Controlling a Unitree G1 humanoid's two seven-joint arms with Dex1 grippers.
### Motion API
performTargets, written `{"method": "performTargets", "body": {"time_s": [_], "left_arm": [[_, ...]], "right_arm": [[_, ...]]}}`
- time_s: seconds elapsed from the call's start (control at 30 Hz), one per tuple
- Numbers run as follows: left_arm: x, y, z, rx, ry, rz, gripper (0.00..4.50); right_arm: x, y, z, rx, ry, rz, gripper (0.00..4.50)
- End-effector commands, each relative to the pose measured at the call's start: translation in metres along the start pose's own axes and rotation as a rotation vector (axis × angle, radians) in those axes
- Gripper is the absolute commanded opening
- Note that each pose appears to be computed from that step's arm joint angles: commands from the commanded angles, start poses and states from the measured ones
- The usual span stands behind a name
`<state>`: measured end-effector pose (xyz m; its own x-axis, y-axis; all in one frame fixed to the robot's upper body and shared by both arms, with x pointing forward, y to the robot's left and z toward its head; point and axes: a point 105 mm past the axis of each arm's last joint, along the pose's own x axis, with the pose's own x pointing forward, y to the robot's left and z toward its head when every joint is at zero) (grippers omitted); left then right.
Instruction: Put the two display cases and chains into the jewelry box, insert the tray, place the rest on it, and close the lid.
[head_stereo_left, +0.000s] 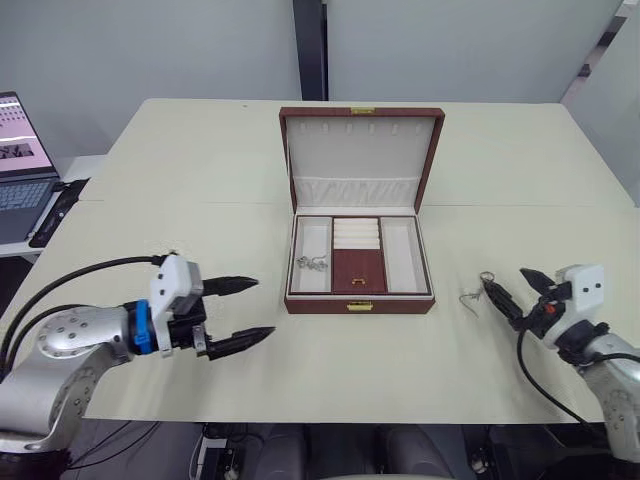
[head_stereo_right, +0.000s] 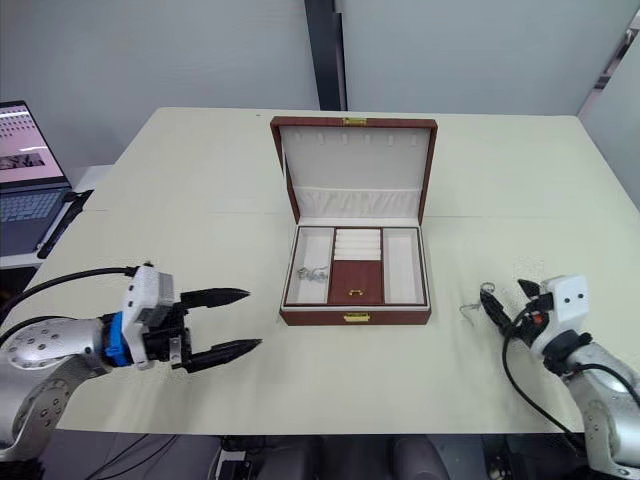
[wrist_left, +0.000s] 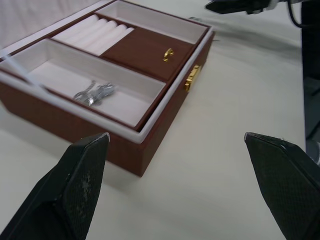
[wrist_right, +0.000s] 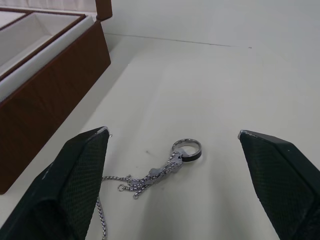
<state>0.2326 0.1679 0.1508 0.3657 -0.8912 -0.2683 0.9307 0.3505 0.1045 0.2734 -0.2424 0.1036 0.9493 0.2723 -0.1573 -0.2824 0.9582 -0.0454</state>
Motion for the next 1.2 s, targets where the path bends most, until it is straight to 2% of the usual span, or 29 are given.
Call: {"method": "performTargets", "body": {"time_s": [0.03, 0.13, 0.37, 0.73, 0.83, 0.97, 1.2], "left_arm": [[0.013, -0.012, 0.009, 0.035, -0.025, -0.077, 4.5], [0.023, -0.023, 0.007, 0.069, -0.018, -0.136, 4.5], [0.029, -0.036, 0.001, 0.079, -0.033, -0.179, 4.5], [0.027, -0.031, -0.013, 0.076, -0.035, -0.159, 4.5], [0.026, -0.032, -0.016, 0.077, -0.037, -0.156, 4.5], [0.026, -0.033, -0.018, 0.078, -0.042, -0.152, 4.5], [0.028, -0.036, -0.016, 0.077, -0.048, -0.153, 4.5]], "right_arm": [[0.002, 0.005, 0.004, -0.03, -0.016, -0.063, 4.4], [0.006, 0.009, -0.002, -0.026, -0.013, -0.137, 4.4], [0.014, 0.018, -0.017, -0.008, 0.023, -0.204, 4.4], [0.024, 0.02, -0.028, 0.034, 0.073, -0.253, 4.4], [0.023, 0.018, -0.029, 0.02, 0.078, -0.266, 3.82], [0.022, 0.02, -0.035, 0.026, 0.11, -0.254, 2.48], [0.019, 0.019, -0.038, 0.047, 0.125, -0.263, 0.89]]}}
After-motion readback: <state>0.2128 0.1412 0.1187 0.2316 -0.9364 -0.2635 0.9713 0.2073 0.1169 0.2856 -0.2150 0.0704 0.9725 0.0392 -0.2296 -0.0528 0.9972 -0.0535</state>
